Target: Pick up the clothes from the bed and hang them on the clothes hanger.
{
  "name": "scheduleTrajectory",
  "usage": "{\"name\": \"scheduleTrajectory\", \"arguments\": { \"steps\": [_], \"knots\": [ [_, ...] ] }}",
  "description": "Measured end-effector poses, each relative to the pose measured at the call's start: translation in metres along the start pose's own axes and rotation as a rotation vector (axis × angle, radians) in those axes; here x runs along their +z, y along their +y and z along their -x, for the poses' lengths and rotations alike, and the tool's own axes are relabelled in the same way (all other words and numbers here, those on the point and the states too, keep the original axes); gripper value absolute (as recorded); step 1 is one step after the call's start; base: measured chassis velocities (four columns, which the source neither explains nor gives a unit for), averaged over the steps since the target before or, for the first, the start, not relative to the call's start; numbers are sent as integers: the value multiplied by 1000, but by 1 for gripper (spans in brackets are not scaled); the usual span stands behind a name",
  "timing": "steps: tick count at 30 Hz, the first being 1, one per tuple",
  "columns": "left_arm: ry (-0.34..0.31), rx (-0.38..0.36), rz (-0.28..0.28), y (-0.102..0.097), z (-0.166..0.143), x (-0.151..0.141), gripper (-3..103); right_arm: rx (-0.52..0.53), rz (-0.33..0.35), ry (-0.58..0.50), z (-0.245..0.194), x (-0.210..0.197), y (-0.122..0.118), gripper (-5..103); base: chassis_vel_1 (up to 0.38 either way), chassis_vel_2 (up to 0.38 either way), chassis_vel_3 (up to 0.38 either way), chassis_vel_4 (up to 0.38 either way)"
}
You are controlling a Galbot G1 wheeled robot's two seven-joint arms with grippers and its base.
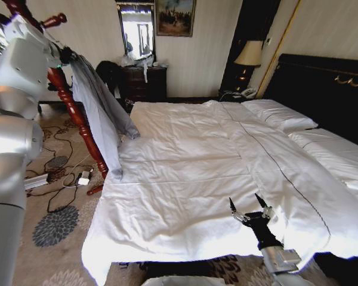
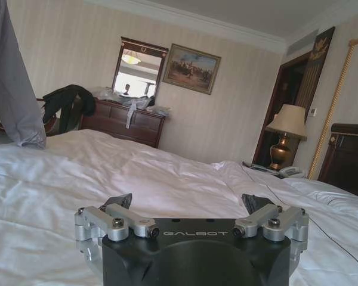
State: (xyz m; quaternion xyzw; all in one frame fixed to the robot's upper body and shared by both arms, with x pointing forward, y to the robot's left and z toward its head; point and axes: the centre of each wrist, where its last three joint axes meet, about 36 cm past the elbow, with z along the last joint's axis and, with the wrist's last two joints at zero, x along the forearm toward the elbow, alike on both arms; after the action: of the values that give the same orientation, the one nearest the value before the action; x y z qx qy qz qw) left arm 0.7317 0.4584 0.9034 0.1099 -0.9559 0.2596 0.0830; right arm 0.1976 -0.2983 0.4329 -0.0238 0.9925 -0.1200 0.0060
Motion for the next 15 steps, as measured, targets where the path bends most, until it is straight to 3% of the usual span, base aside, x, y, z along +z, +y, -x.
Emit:
{"name": "scheduleTrajectory", "arguments": {
  "steps": [7, 9, 14, 15],
  "knots": [
    [13, -24, 35, -3, -2, 1, 15, 0, 0, 0, 0, 0, 0, 100, 0, 0, 0, 0],
    [24, -35, 46, -2, -2, 3, 26, 0, 0, 0, 0, 0, 0, 100, 0, 0, 0, 0],
    [18, -43, 64, -4, -4, 3, 30, 0, 0, 0, 0, 0, 0, 100, 0, 0, 0, 0],
    [13, -56, 85, -1, -4, 5, 42, 0, 0, 0, 0, 0, 0, 100, 0, 0, 0, 0]
  ]
}}
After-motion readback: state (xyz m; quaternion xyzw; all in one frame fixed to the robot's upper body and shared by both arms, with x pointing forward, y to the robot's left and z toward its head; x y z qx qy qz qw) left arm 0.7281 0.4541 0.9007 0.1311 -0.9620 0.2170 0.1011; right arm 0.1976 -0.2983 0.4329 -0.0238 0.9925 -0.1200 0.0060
